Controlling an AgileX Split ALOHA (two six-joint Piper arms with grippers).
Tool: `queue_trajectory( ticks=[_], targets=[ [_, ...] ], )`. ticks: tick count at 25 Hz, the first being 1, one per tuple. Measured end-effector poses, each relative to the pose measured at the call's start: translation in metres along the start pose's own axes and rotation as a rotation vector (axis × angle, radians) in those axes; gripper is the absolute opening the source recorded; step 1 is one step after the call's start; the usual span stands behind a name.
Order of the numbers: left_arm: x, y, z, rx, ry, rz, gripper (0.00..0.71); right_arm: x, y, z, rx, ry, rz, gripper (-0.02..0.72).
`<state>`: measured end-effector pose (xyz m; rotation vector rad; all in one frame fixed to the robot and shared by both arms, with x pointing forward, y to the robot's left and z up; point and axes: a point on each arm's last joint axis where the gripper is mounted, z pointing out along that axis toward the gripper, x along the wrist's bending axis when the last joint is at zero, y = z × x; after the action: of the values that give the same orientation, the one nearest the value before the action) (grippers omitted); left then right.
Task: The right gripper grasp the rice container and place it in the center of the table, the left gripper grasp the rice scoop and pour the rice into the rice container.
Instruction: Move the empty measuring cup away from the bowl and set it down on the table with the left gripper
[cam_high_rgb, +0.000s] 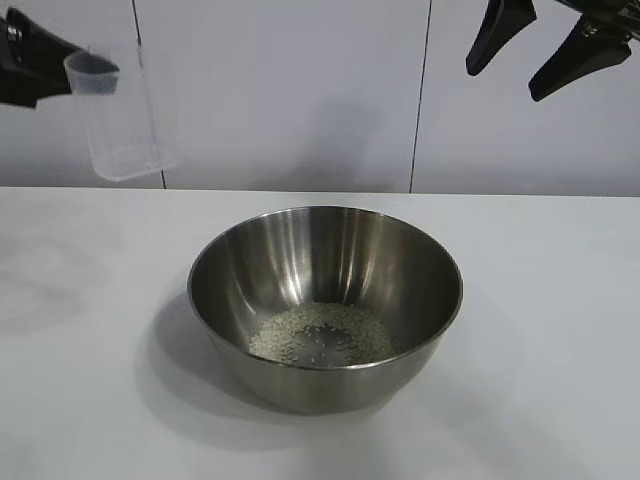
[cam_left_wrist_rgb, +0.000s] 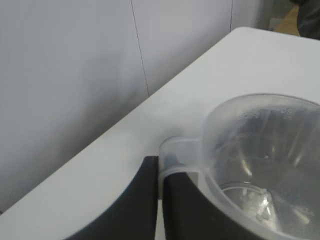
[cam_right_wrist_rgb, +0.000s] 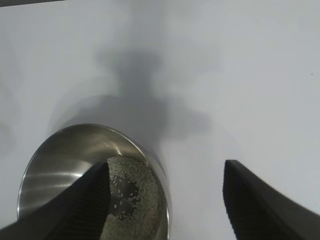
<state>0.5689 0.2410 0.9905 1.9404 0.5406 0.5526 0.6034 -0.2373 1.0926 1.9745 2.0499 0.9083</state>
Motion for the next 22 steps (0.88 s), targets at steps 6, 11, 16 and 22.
queue_trajectory(
  ticks=[6, 11, 16, 22],
  targets=[
    [0.007, -0.05, 0.022, 0.099, -0.035, -0.054, 0.01, 0.0, 0.0, 0.0, 0.001, 0.0, 0.0, 0.452],
    [0.01, -0.067, 0.026, 0.126, -0.039, -0.059, 0.01, 0.0, 0.0, 0.0, 0.001, 0.0, 0.0, 0.452],
    [0.011, -0.084, 0.032, 0.184, -0.034, -0.014, 0.01, 0.0, 0.0, 0.0, 0.001, 0.0, 0.0, 0.452],
    [0.012, -0.099, 0.037, 0.237, -0.036, 0.015, 0.01, 0.0, 0.0, 0.0, 0.0, 0.0, 0.0, 0.452]
  ],
)
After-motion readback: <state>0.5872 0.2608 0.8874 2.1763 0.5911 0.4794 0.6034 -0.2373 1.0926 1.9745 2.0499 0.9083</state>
